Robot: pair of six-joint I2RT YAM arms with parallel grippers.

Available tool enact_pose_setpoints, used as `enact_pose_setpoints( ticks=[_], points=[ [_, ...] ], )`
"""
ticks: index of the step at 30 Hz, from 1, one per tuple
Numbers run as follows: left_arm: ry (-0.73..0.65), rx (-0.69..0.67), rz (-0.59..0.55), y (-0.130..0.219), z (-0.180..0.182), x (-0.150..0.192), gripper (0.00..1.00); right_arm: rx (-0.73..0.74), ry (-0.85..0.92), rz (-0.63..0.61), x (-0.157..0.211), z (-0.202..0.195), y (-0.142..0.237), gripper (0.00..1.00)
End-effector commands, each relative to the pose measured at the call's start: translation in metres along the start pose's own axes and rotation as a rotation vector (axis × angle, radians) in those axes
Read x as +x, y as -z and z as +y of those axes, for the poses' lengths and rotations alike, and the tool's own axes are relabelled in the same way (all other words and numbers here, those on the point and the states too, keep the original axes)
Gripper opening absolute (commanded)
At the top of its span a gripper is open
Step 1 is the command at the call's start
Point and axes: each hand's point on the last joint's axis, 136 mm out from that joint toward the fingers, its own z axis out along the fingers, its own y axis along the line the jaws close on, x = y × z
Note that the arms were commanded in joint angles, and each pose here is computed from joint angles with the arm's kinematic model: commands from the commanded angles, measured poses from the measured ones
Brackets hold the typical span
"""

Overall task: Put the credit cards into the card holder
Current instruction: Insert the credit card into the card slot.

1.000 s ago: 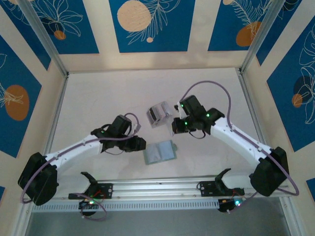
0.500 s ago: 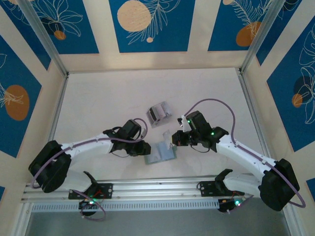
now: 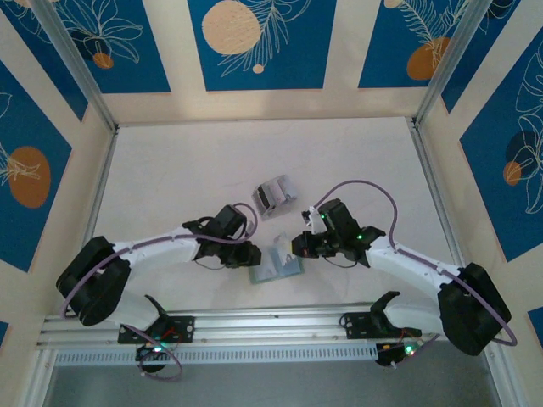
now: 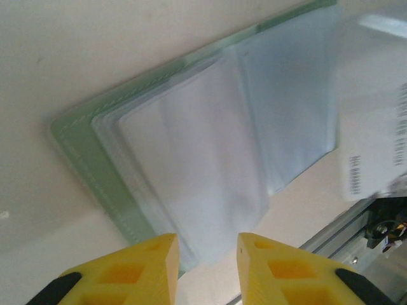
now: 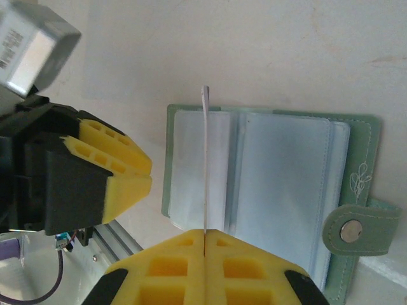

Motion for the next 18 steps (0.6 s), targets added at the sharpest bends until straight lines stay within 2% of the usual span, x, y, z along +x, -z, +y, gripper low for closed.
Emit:
enact_pose_setpoints(
  ticks=[1, 8, 12, 18],
  points=[
    [-0.017, 0.040, 0.001, -0.005, -0.019, -0.011, 0.27, -0.035, -0.005, 0.014, 0.002, 0.003, -0.004, 0.00],
    [-0.008, 0.041, 0.032, -0.027, -0.021, -0.021, 0.24, -0.040, -0.006, 0.022, 0.002, 0.001, -0.008, 0.00],
    [-0.005, -0.042, 0.058, -0.034, -0.002, -0.016, 0.23, -0.043, -0.015, 0.040, 0.006, -0.004, -0.011, 0.00],
    [0.010, -0.086, 0.058, -0.031, 0.016, -0.005, 0.23, -0.058, -0.038, 0.072, 0.013, -0.010, -0.016, 0.00]
  ],
)
